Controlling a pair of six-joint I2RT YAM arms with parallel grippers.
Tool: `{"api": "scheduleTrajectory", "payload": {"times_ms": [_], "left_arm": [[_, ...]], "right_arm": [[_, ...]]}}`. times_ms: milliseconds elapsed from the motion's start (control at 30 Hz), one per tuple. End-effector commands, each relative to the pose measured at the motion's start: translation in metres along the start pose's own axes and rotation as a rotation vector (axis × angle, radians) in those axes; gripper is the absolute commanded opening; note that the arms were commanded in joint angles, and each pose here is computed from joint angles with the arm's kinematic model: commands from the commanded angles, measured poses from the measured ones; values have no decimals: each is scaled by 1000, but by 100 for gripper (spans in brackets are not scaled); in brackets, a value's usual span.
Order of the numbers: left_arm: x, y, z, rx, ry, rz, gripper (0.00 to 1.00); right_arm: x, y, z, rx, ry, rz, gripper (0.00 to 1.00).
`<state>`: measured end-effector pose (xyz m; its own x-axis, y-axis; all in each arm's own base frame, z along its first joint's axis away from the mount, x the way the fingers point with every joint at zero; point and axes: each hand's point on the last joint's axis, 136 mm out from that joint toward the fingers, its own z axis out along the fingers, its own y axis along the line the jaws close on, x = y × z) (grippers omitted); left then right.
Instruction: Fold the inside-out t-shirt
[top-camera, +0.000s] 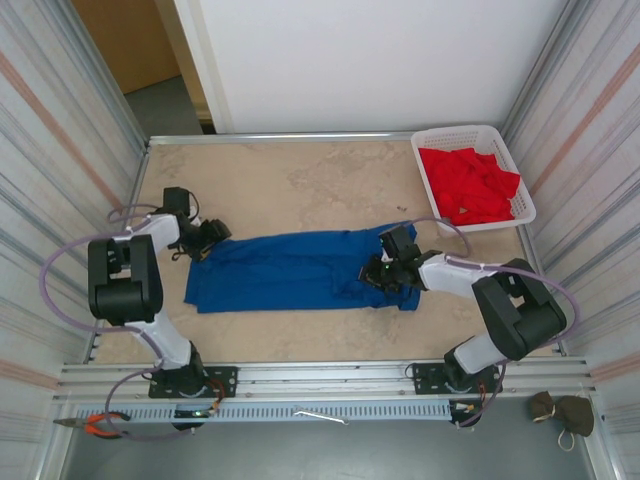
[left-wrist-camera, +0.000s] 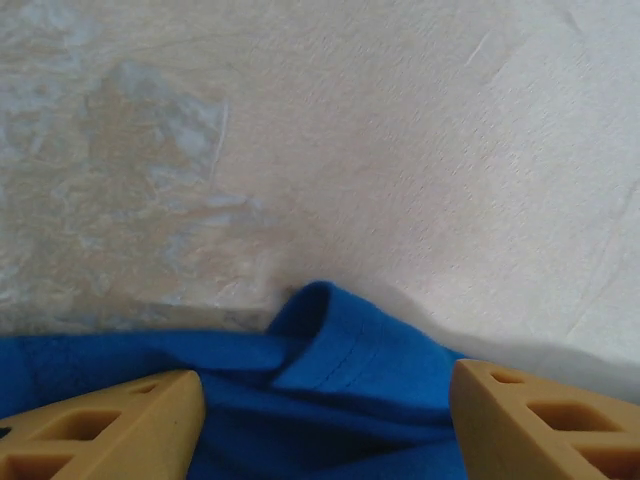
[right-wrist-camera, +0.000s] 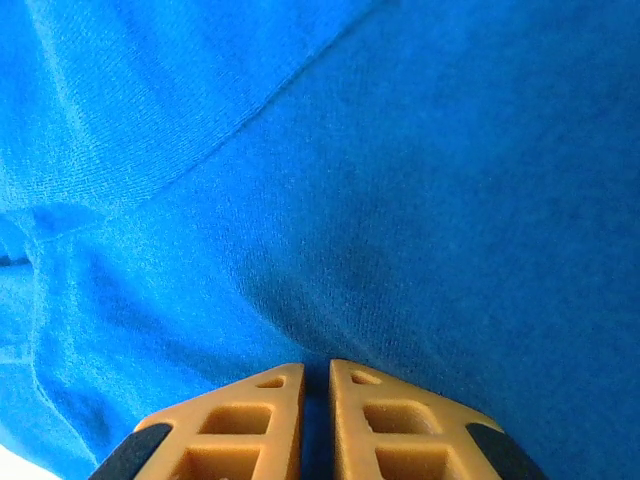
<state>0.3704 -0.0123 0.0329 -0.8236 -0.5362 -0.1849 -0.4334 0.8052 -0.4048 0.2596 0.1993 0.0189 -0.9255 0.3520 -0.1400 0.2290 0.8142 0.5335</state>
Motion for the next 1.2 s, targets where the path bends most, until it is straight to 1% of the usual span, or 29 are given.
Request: {"api": "scheduleTrajectory", "payload": {"times_ms": [0, 100, 200, 267, 300, 333, 367, 433, 467, 567, 700, 833, 1167], "left_arm": [[-10, 9, 7, -36, -2, 21, 68], [-17, 4, 6, -23, 8, 25, 68], [-27, -13, -9, 29, -19, 54, 68], [-31, -23, -28, 53, -59, 65, 68], [-31, -27, -38, 67, -78, 67, 68], [-30, -31, -47, 81, -95, 65, 68], [-27, -33, -56, 94, -107, 61, 68], [-19, -36, -69, 119, -122, 48, 69], [-13, -37, -74, 132, -125, 40, 70], [4, -34, -81, 152, -119, 30, 70], [26, -27, -78, 168, -87, 21, 71], [40, -19, -68, 158, -48, 15, 72], [43, -17, -62, 159, -30, 15, 72]], "right_arm": [[4, -27, -2, 114, -20, 61, 15], [-4, -9, -11, 71, -36, 18, 20], [-18, 27, -37, -11, -71, -99, 31], [-29, 41, -65, -15, -131, -165, 41], [-35, 43, -78, -6, -163, -181, 50], [-40, 40, -90, 9, -192, -184, 60], [-45, 35, -100, 17, -208, -176, 67], [-53, 16, -112, 47, -232, -133, 78], [-57, 3, -116, 71, -243, -108, 83], [-62, -30, -118, 96, -237, -28, 91], [-66, -55, -109, 96, -202, 21, 95], [-69, -63, -93, 95, -149, 15, 97], [-77, -68, -55, 103, -81, 20, 98]]}}
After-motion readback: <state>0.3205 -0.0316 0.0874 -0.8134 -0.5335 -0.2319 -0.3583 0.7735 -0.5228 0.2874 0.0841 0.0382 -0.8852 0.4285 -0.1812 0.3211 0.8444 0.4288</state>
